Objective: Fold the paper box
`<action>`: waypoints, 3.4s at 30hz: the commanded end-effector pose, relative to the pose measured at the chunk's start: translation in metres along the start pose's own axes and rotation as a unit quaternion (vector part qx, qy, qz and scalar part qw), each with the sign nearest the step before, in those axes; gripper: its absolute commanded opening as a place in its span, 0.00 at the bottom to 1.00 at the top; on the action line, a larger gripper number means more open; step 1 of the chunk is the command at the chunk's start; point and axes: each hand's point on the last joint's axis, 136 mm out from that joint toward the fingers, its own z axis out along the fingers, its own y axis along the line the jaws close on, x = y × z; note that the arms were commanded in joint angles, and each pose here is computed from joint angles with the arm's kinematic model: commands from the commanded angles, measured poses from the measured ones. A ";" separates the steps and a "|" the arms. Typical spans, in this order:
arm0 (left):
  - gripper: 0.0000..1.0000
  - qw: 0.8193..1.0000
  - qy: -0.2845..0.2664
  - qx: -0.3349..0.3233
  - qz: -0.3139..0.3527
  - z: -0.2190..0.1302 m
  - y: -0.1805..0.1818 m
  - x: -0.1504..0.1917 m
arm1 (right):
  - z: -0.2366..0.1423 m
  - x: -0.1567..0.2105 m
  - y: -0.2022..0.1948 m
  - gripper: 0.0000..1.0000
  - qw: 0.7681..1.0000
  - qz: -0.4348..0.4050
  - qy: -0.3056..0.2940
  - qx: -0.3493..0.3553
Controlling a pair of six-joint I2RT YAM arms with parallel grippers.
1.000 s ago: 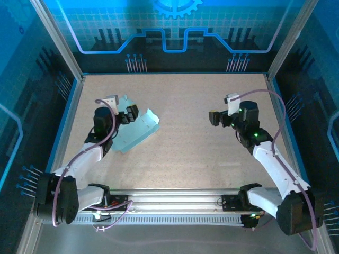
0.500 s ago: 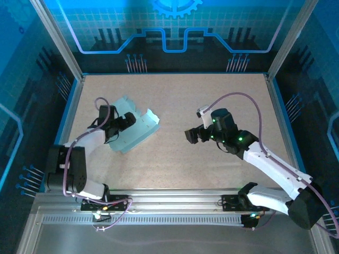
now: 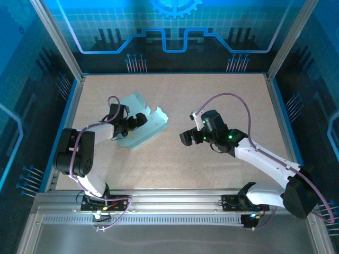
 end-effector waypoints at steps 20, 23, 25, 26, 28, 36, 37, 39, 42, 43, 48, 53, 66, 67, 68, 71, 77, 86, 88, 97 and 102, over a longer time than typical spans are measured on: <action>0.99 0.984 0.144 0.014 0.102 0.030 -0.035 0.091 | 0.106 -0.010 -0.041 0.67 0.986 0.107 0.124 -0.015; 0.99 0.984 0.147 0.016 0.103 0.031 -0.036 0.093 | 0.125 -0.008 -0.046 0.58 0.984 0.101 0.149 0.007; 0.99 0.984 0.147 0.019 0.104 0.030 -0.038 0.093 | 0.136 -0.008 -0.046 0.56 0.982 0.093 0.160 0.017; 0.99 0.984 0.147 0.019 0.104 0.029 -0.039 0.093 | 0.142 -0.007 -0.048 0.53 0.982 0.090 0.167 0.023; 0.99 0.984 0.145 0.021 0.105 0.028 -0.040 0.093 | 0.152 -0.004 -0.050 0.50 0.979 0.089 0.179 0.032; 0.99 0.984 0.138 0.032 0.112 0.022 -0.050 0.092 | 0.176 0.001 -0.053 0.30 0.974 0.109 0.194 0.040; 0.99 0.983 0.137 0.035 0.112 0.021 -0.053 0.091 | 0.177 0.002 -0.055 0.24 0.973 0.114 0.194 0.046; 0.99 0.983 0.135 0.047 0.117 0.014 -0.063 0.090 | 0.175 0.002 -0.060 0.09 0.973 0.127 0.186 0.059; 0.99 0.983 0.122 0.057 0.125 0.002 -0.076 0.086 | 0.168 0.001 -0.065 0.00 0.973 0.139 0.171 0.071; 0.99 0.983 0.119 0.060 0.128 -0.002 -0.080 0.084 | 0.165 -0.001 -0.067 0.00 0.973 0.143 0.164 0.075; 0.99 0.983 0.099 0.070 0.139 -0.021 -0.095 0.076 | 0.147 0.003 -0.071 0.00 0.975 0.147 0.147 0.075; 0.99 0.983 0.080 0.064 0.150 -0.033 -0.096 0.070 | 0.128 0.019 -0.081 0.00 0.976 0.123 0.161 0.076; 0.99 0.983 0.077 0.051 0.157 -0.033 -0.096 0.066 | 0.078 0.059 -0.111 0.00 0.976 0.106 0.184 0.056; 0.99 0.983 0.077 0.048 0.158 -0.033 -0.095 0.066 | 0.077 0.059 -0.112 0.00 0.976 0.107 0.182 0.054; 0.99 0.983 0.076 0.043 0.159 -0.033 -0.092 0.066 | 0.076 0.058 -0.112 0.00 0.976 0.107 0.181 0.054; 0.99 0.984 0.067 0.025 0.162 -0.034 -0.084 0.064 | 0.077 0.057 -0.110 0.00 0.977 0.107 0.180 0.047; 0.99 0.984 0.082 0.049 0.151 -0.032 -0.095 0.071 | 0.089 0.058 -0.100 0.02 0.975 0.107 0.192 0.018; 0.99 0.982 0.113 0.057 0.142 -0.009 -0.100 0.082 | 0.080 0.045 -0.099 0.44 0.979 0.122 0.159 0.029; 0.99 0.982 0.116 0.054 0.142 -0.006 -0.097 0.083 | 0.073 0.045 -0.101 0.59 0.980 0.133 0.146 0.032; 0.99 0.981 0.125 0.042 0.141 0.005 -0.087 0.088 | 0.043 0.061 -0.110 0.84 0.976 0.203 0.079 0.002; 0.99 0.980 0.132 0.035 0.143 0.014 -0.083 0.091 | 0.045 0.070 -0.108 0.85 0.973 0.217 0.077 -0.020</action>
